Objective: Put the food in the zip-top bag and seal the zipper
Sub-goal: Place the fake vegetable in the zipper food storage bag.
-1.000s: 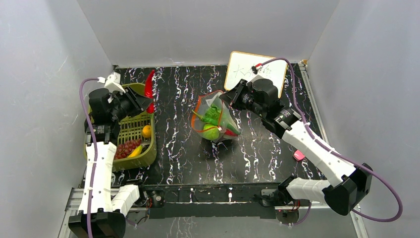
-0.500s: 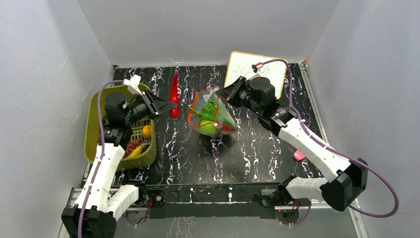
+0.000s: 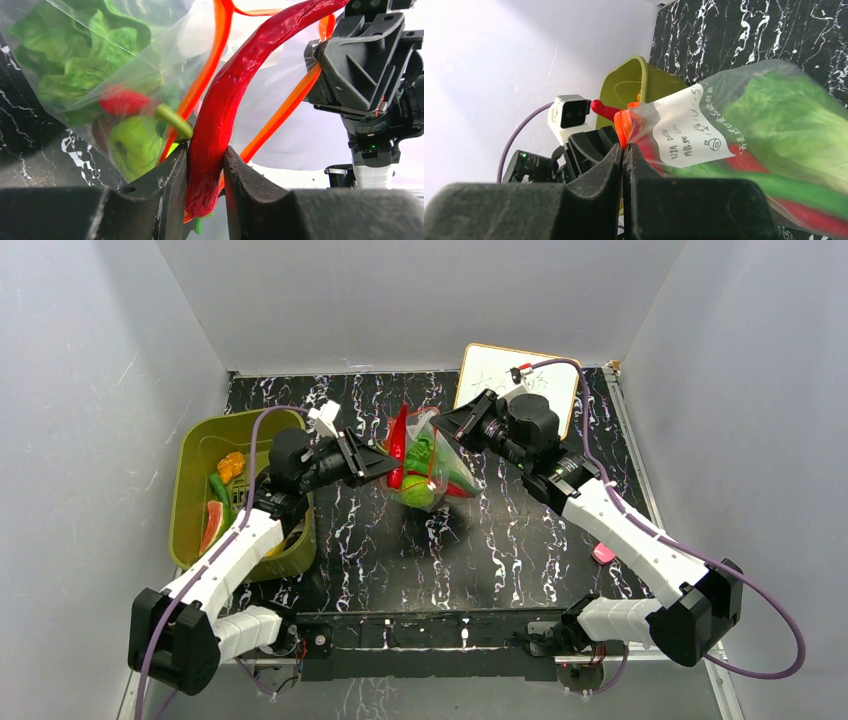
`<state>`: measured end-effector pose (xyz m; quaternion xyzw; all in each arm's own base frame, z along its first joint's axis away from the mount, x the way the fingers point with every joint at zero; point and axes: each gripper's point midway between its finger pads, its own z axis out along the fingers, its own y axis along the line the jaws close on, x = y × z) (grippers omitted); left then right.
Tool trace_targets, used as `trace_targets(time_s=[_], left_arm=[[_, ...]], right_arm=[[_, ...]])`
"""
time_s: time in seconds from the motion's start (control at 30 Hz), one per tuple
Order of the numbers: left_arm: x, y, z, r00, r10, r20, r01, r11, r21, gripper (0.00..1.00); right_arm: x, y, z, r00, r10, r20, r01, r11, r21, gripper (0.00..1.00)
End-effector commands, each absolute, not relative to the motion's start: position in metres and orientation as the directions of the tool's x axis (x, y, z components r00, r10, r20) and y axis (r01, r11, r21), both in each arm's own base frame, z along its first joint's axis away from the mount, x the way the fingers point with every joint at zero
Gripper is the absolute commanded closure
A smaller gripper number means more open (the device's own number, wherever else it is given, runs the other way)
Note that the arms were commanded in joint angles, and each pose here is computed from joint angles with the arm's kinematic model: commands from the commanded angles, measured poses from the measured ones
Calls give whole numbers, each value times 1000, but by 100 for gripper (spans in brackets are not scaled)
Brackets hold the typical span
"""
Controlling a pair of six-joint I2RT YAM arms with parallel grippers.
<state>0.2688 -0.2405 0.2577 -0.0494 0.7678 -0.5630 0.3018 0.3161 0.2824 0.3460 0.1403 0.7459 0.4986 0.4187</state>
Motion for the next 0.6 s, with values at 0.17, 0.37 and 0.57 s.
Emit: trace_targets(time_s=[0.17, 0.37, 0.57], left_arm=[[268, -271, 249, -824, -379, -422, 259, 411, -874, 100], [257, -288, 230, -839, -349, -417, 252, 430, -867, 100], [260, -295, 225, -851, -313, -421, 247, 469, -848, 81]], right_arm=[[301, 283, 394, -583, 670, -460, -329, 323, 888, 100], [303, 283, 395, -575, 681, -453, -333, 311, 890, 100], [301, 287, 391, -594, 662, -457, -337, 311, 889, 100]])
